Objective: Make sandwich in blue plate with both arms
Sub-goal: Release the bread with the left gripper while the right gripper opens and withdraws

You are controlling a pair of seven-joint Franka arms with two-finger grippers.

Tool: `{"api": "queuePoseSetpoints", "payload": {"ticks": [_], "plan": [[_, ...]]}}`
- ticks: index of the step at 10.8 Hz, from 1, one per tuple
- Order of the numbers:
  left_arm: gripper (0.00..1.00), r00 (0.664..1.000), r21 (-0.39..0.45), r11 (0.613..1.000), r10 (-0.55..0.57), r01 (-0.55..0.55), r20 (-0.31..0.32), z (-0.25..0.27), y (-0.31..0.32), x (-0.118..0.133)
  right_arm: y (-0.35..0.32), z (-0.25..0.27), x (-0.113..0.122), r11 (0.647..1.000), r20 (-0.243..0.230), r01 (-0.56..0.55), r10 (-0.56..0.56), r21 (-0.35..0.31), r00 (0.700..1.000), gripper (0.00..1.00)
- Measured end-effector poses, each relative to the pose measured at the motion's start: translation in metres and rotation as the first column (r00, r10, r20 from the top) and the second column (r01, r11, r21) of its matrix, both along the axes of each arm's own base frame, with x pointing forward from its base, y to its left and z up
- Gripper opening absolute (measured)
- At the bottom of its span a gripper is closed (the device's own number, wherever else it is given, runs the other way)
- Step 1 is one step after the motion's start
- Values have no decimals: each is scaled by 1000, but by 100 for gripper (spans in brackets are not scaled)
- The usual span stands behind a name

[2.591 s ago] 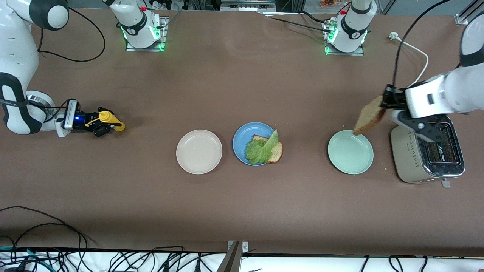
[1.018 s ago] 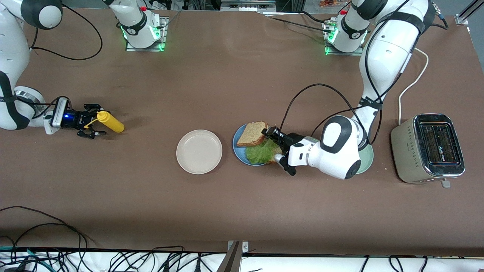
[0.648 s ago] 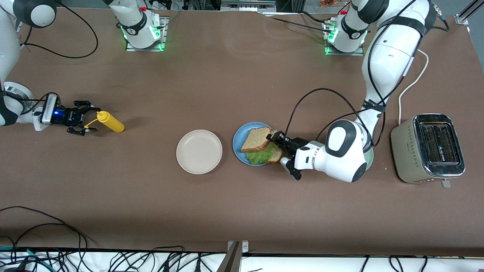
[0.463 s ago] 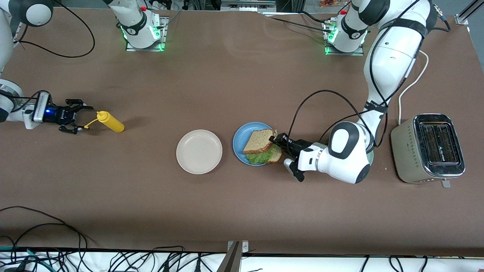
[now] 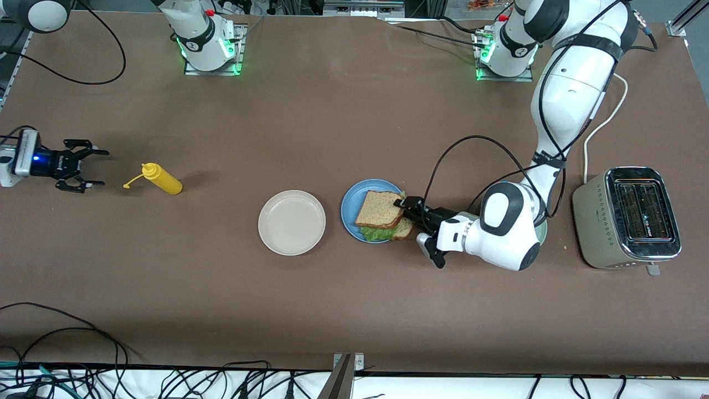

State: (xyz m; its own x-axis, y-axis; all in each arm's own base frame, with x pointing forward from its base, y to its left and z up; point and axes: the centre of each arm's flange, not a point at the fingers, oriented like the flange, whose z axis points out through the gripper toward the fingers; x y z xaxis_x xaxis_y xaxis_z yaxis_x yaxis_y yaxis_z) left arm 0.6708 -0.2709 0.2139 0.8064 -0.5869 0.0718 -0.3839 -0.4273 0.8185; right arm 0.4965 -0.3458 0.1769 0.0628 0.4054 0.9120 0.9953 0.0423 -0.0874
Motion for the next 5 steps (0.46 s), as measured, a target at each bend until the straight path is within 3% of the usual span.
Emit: {"api": "queuePoseSetpoints", "payload": {"ticks": [3,4,5], "plan": [[93,998,47,999,-22,20,63,4,19,11,-4,66,17,995,-66,-1,-5,-99,998,100],[100,994,90,995,-47,39,94,9,26,15,2,95,25,990,-92,-1,-12,-140,996,100],[100,991,118,992,-64,50,118,16,31,18,12,124,33,983,-122,-4,-19,-183,992,100]]}}
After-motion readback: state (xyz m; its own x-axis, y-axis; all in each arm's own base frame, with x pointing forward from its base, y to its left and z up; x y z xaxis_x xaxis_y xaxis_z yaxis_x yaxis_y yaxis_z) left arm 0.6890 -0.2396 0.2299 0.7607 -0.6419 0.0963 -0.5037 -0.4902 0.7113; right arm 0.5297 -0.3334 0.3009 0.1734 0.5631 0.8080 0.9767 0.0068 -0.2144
